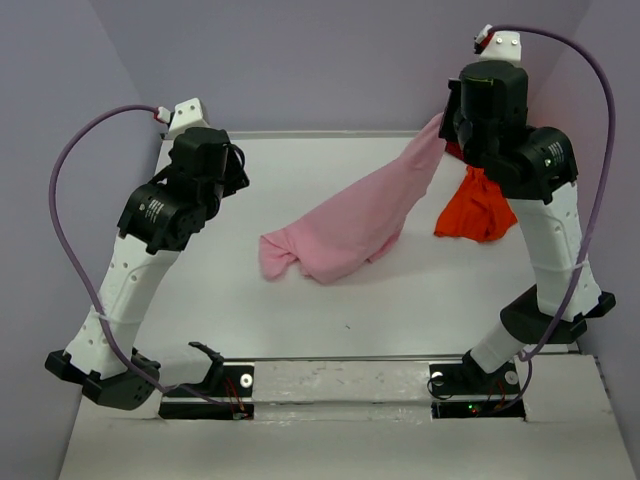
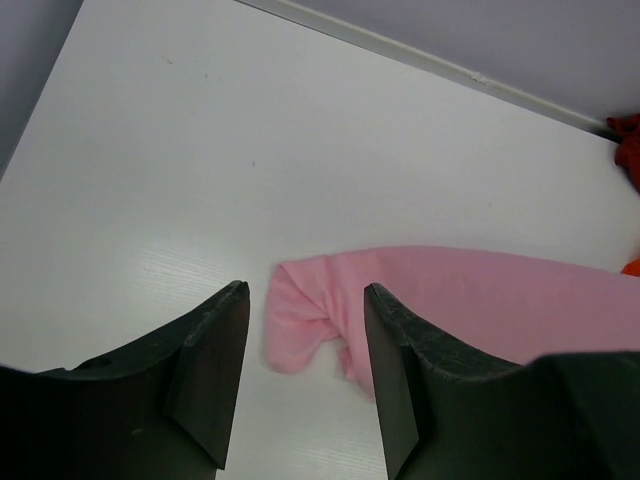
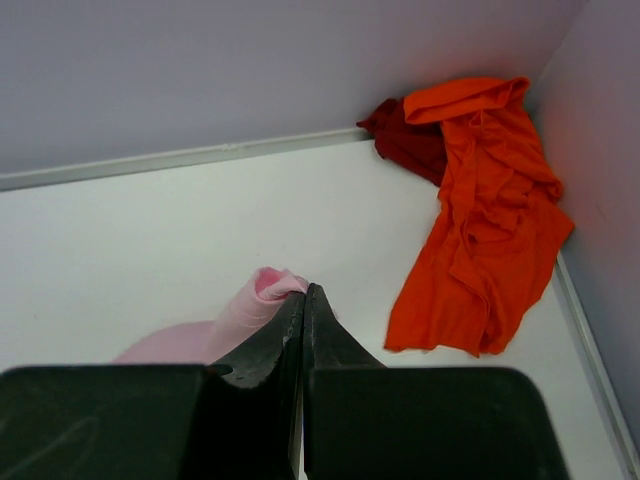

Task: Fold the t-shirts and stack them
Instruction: Flatten out the crumpled T-shirt at the center of the board.

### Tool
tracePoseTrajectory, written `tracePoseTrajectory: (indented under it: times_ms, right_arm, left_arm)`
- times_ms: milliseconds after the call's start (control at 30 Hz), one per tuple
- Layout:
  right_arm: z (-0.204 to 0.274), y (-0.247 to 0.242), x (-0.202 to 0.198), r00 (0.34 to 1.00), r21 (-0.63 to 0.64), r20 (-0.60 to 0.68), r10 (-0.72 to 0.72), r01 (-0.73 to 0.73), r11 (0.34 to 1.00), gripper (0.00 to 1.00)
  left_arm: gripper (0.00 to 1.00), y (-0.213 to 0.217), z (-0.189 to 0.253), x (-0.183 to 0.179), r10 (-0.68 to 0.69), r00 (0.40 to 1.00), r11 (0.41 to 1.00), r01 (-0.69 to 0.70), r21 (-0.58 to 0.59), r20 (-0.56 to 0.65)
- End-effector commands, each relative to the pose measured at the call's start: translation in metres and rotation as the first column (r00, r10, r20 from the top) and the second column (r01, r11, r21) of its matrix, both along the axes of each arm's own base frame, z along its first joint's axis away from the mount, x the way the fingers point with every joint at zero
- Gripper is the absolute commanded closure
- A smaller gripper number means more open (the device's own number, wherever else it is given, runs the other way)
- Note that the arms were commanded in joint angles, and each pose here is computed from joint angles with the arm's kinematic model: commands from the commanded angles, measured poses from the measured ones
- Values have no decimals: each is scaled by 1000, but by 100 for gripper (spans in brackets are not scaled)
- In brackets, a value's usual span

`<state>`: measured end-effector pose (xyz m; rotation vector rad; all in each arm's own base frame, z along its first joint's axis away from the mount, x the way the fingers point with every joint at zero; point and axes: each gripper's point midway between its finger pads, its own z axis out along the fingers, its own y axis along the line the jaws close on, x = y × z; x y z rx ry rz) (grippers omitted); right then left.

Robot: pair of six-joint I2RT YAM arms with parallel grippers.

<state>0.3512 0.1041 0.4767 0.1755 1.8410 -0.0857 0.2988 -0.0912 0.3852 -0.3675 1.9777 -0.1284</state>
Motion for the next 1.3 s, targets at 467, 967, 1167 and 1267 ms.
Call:
tracePoseTrajectory:
  times_ms: [467,967,1167,1267]
  right_arm:
    - [-2,33,-4,985,102,-13,173,-170,980,100]
    - [-15,319,-49,472,314,105,875,-851,421,100]
    - [96,331,-125,170,214,453,875,-974,79,100]
    - [155,307,-153,109,189,598,794,-982,-8,100]
  left_arm:
    - [41,-6,-5,8,2,1000,1000,-1,-27,17]
    - [41,24,-37,-39,58,998,996,-58,-62,-2]
    - [41,19,-46,-37,48,999,996,-49,-72,-14]
    - [41,14,-46,-31,40,999,996,-40,-84,-11]
